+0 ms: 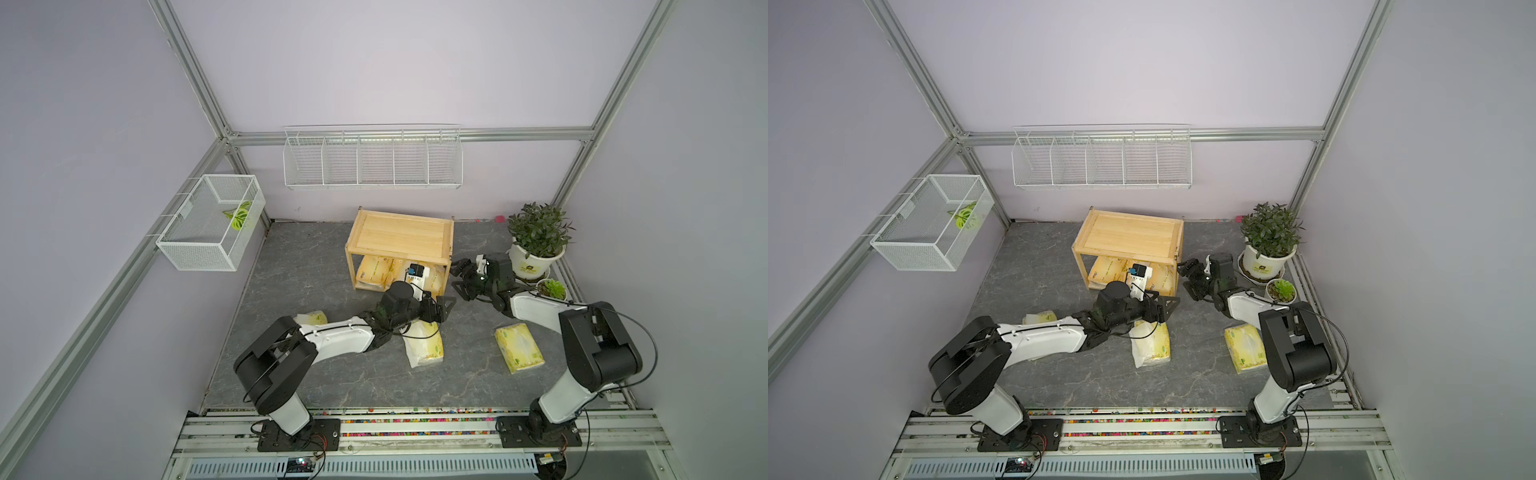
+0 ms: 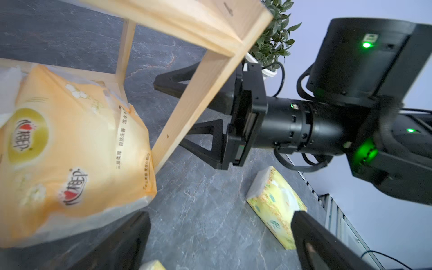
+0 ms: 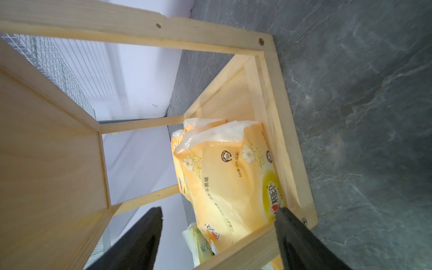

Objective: Place the tissue boxes on the shelf by color
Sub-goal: Adjust the box of tissues on the shelf.

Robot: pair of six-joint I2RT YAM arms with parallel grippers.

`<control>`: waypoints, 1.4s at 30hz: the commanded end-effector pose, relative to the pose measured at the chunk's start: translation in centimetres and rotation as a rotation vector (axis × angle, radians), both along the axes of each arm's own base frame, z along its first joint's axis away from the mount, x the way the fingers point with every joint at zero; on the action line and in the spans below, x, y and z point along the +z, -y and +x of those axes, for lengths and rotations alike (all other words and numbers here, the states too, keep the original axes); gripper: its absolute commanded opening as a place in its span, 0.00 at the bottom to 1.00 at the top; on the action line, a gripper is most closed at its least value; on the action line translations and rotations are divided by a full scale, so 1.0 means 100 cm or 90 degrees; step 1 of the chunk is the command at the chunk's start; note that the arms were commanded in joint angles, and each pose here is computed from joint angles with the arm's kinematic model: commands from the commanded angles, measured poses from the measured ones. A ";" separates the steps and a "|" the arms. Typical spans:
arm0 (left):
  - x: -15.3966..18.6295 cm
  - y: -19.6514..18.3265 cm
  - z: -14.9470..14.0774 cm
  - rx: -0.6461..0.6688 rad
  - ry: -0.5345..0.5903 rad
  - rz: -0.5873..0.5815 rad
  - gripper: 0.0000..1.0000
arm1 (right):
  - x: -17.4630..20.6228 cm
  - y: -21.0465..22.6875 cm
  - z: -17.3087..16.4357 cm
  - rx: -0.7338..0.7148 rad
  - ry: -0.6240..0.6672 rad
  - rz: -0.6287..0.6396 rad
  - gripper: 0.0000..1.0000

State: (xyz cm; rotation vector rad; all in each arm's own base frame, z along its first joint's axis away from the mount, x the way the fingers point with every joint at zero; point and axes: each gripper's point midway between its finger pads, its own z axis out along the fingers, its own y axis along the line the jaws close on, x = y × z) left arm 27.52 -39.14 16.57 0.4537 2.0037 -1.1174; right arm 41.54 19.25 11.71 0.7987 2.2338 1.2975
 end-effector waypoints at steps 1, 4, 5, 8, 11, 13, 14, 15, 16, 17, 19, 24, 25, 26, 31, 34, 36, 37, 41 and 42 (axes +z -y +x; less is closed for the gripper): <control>-0.032 -0.011 -0.007 0.005 -0.030 0.041 1.00 | 0.009 0.002 0.007 -0.003 0.022 -0.009 0.81; -0.040 -0.011 -0.002 0.015 -0.040 0.044 1.00 | 0.010 0.002 0.007 -0.004 0.022 -0.010 0.81; -0.042 -0.011 0.000 0.018 -0.041 0.043 1.00 | 0.009 0.003 0.006 -0.005 0.020 -0.012 0.81; -0.048 -0.009 0.006 0.019 -0.052 0.047 1.00 | 0.012 0.002 0.006 -0.004 0.021 -0.010 0.81; -0.055 -0.009 0.008 0.020 -0.058 0.050 1.00 | 0.016 0.002 0.007 -0.003 0.024 -0.011 0.81; -0.061 -0.009 0.010 0.022 -0.063 0.055 1.00 | 0.017 0.002 0.008 -0.002 0.025 -0.009 0.81; -0.062 -0.009 0.011 0.025 -0.061 0.054 1.00 | 0.018 0.001 0.008 0.000 0.027 -0.009 0.81; -0.064 -0.010 0.014 0.029 -0.061 0.051 1.00 | 0.018 0.001 0.009 0.000 0.027 -0.010 0.81; -0.065 -0.009 0.016 0.031 -0.060 0.048 1.00 | 0.019 0.001 0.009 0.001 0.028 -0.009 0.81; -0.065 -0.007 0.018 0.031 -0.056 0.043 1.00 | 0.019 0.001 0.009 0.001 0.027 -0.009 0.81; -0.063 -0.004 0.023 0.031 -0.046 0.036 1.00 | 0.019 0.001 0.010 0.001 0.027 -0.010 0.81; -0.058 0.005 0.042 0.028 -0.030 0.014 1.00 | 0.016 0.002 0.009 0.001 0.020 -0.021 0.81; -0.057 0.006 0.046 0.027 -0.026 0.010 1.00 | 0.015 0.002 0.009 0.003 0.020 -0.023 0.81; -0.053 0.007 0.050 0.029 -0.019 0.003 1.00 | 0.014 0.002 0.009 0.003 0.017 -0.024 0.81; -0.046 0.015 0.065 0.027 -0.006 -0.015 1.00 | 0.010 0.002 0.010 0.005 0.010 -0.029 0.81; -0.050 0.021 0.068 0.020 -0.010 -0.020 1.00 | 0.008 0.003 0.010 0.003 0.007 -0.035 0.81; -0.054 0.023 0.067 0.009 -0.012 -0.023 1.00 | 0.007 0.005 0.012 -0.001 0.006 -0.038 0.81; -0.053 0.023 0.065 0.005 -0.010 -0.029 1.00 | 0.006 0.007 0.013 -0.004 0.005 -0.041 0.81; -0.037 0.012 0.054 0.007 -0.004 -0.049 1.00 | -0.002 0.015 0.017 -0.018 -0.003 -0.056 0.81; -0.029 0.008 0.050 0.009 -0.001 -0.055 1.00 | -0.005 0.017 0.017 -0.021 -0.006 -0.064 0.81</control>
